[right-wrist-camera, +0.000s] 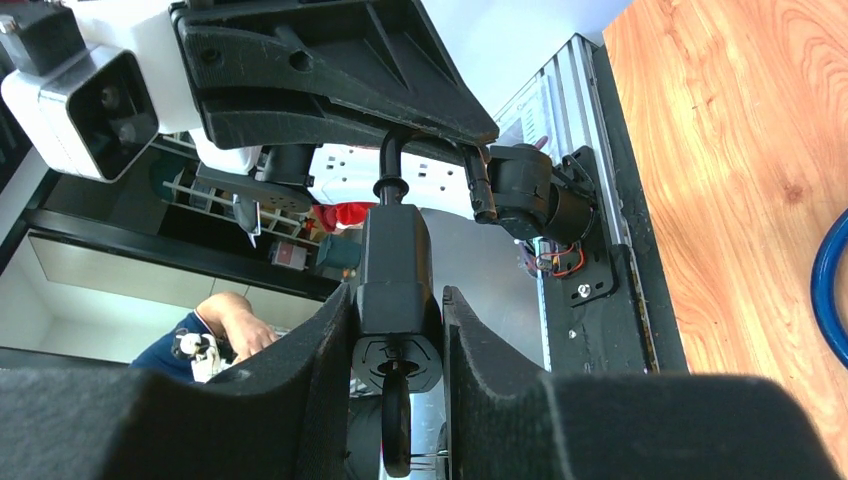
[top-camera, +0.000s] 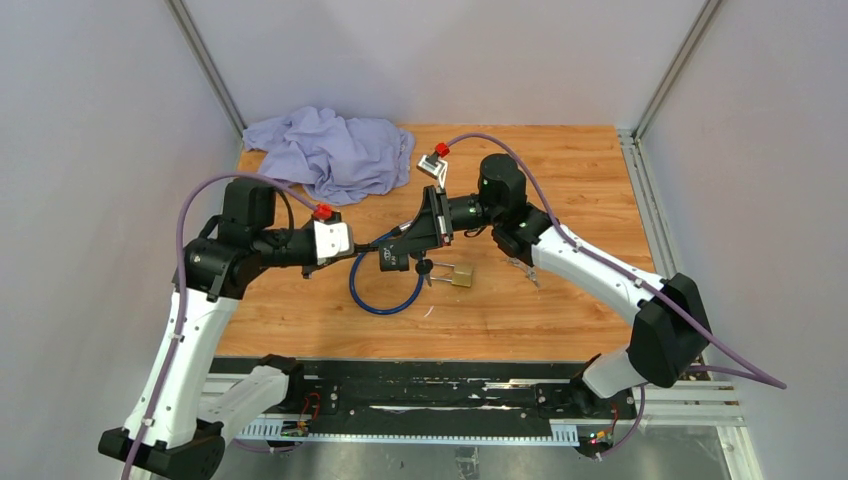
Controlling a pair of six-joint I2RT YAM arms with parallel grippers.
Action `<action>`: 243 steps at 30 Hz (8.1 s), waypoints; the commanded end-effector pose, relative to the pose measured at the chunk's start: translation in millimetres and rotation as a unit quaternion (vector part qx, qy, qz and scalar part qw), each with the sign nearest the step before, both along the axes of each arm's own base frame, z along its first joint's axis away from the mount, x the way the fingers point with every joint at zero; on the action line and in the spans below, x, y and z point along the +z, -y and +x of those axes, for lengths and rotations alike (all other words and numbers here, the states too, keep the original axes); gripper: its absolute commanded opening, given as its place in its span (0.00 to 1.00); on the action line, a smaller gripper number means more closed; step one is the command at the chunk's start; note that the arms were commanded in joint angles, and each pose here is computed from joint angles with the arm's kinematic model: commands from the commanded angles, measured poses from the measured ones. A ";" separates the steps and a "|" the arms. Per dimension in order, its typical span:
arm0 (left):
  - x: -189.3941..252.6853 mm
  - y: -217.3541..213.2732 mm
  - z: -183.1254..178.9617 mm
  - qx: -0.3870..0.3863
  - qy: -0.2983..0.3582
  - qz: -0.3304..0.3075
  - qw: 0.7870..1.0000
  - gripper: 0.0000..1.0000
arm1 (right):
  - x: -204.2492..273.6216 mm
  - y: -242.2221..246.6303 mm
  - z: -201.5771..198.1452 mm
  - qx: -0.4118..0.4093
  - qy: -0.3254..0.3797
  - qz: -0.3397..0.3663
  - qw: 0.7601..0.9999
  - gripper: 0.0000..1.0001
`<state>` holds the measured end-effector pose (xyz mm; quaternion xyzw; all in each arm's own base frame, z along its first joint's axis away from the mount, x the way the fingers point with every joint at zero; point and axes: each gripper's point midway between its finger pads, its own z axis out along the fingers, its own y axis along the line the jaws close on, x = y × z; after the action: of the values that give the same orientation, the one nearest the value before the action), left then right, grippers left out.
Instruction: Unlock with the key
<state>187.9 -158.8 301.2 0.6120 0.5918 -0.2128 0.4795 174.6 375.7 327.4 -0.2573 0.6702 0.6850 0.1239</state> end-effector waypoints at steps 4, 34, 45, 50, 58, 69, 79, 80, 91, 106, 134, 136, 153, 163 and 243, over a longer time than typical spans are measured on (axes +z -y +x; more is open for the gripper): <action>-7.6 -8.1 1.0 -0.018 0.064 0.052 0.996 0.00 | 36.0 8.3 9.1 -0.031 0.020 0.040 0.999 0.01; -10.2 -44.7 104.6 0.266 -0.002 0.022 0.964 0.90 | -200.5 149.7 236.0 -0.314 0.028 -0.282 0.906 0.01; -26.0 -52.5 99.0 0.277 -0.028 0.019 0.960 0.92 | -251.1 152.4 239.6 -0.292 0.003 -0.320 0.901 0.01; -25.7 -53.8 96.2 0.279 -0.027 0.018 0.960 0.93 | -270.3 155.3 246.5 -0.290 -0.016 -0.331 0.898 0.01; -30.2 -53.3 92.0 0.279 -0.037 0.013 0.959 0.94 | -270.7 158.1 268.4 -0.302 -0.008 -0.325 0.896 0.13; -31.5 -76.0 87.6 0.331 -0.060 0.040 0.941 0.98 | -266.5 196.4 293.3 -0.371 0.058 -0.410 0.831 0.68; -21.6 -99.3 83.8 0.400 -0.066 0.032 0.914 0.98 | -228.4 206.2 289.0 -0.410 0.108 -0.439 0.792 0.71; -20.5 -101.5 85.0 0.406 -0.068 0.035 0.911 0.98 | -222.1 207.4 286.8 -0.415 0.115 -0.442 0.787 0.71; -18.8 -113.4 91.8 0.438 -0.093 0.045 0.893 0.98 | -143.2 227.2 248.4 -0.500 0.205 -0.426 0.726 0.73; -7.6 -122.9 77.0 0.460 -0.079 0.032 0.884 0.98 | -137.6 304.7 208.3 -0.612 0.044 -0.410 0.675 0.78; -63.3 -83.3 74.2 0.349 -0.186 0.042 0.917 0.98 | -235.8 248.7 130.5 -0.443 0.083 -0.581 0.678 0.77; -63.5 -82.0 76.7 0.348 -0.191 0.041 0.917 0.98 | -242.0 257.7 131.7 -0.445 0.068 -0.585 0.674 0.74; -54.1 -75.3 77.8 0.336 -0.198 0.028 0.920 0.98 | -294.8 278.7 134.7 -0.421 0.002 -0.617 0.665 0.65; -54.3 -74.4 77.6 0.335 -0.201 0.027 0.920 0.98 | -316.4 286.4 126.8 -0.418 -0.023 -0.618 0.665 0.59; -50.7 -72.9 69.8 0.320 -0.198 0.032 0.926 0.98 | -277.9 181.9 51.9 -0.289 0.040 -0.542 0.788 0.01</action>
<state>258.0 -84.7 239.5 0.3461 0.8537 -0.1440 0.3614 229.6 186.1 36.4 -0.0913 0.9733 0.1152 0.1765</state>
